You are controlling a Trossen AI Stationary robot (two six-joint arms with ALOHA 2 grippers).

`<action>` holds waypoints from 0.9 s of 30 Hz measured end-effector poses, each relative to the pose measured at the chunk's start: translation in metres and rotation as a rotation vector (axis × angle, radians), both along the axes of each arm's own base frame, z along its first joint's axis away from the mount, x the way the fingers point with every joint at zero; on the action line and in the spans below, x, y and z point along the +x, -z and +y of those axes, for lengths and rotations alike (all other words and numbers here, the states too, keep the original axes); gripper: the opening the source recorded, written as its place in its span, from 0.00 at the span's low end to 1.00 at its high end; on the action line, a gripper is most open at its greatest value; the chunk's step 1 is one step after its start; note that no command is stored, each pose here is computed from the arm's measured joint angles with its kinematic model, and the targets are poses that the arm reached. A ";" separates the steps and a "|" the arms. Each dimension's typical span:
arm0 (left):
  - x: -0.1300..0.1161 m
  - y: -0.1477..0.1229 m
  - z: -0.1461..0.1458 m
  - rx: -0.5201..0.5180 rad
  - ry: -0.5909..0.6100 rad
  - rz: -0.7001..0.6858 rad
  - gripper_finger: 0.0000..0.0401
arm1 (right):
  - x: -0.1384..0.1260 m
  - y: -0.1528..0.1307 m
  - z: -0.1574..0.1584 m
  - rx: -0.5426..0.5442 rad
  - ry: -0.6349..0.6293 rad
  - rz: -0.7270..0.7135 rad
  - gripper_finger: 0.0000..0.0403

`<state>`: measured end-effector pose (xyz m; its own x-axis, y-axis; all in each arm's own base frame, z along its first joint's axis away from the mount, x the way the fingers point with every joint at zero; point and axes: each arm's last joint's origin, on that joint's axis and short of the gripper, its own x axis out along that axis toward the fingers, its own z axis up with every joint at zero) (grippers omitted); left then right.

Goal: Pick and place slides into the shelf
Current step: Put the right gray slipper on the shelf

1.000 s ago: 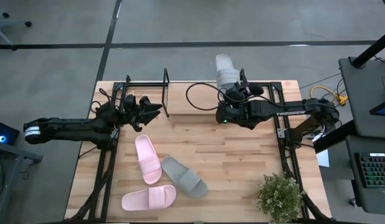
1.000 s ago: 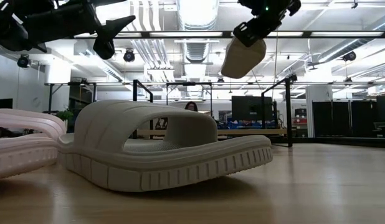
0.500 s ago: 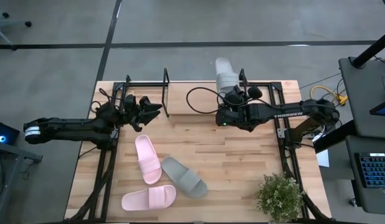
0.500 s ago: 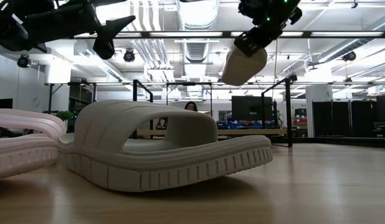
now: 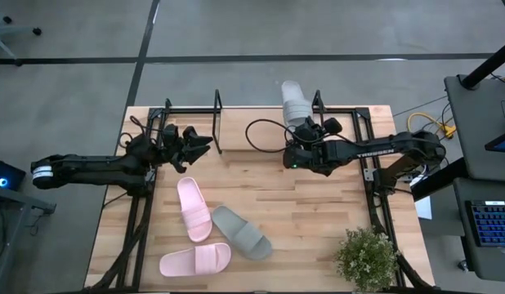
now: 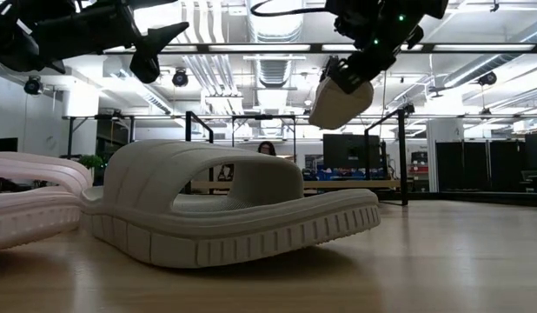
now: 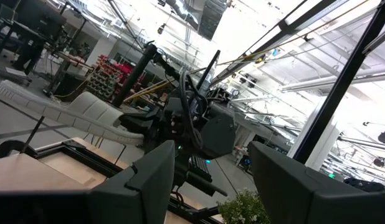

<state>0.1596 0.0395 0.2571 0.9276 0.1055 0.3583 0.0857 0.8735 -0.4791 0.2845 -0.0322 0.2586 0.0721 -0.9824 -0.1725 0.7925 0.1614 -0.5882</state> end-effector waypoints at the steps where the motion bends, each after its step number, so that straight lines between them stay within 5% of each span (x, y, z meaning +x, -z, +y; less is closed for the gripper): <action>1: 0.000 0.000 0.000 0.000 0.000 0.000 0.48 | 0.000 0.002 0.000 0.000 0.000 0.004 0.02; 27: 0.000 0.000 0.000 -0.001 0.000 0.000 0.48 | -0.007 0.029 0.000 -0.010 0.005 -0.001 0.02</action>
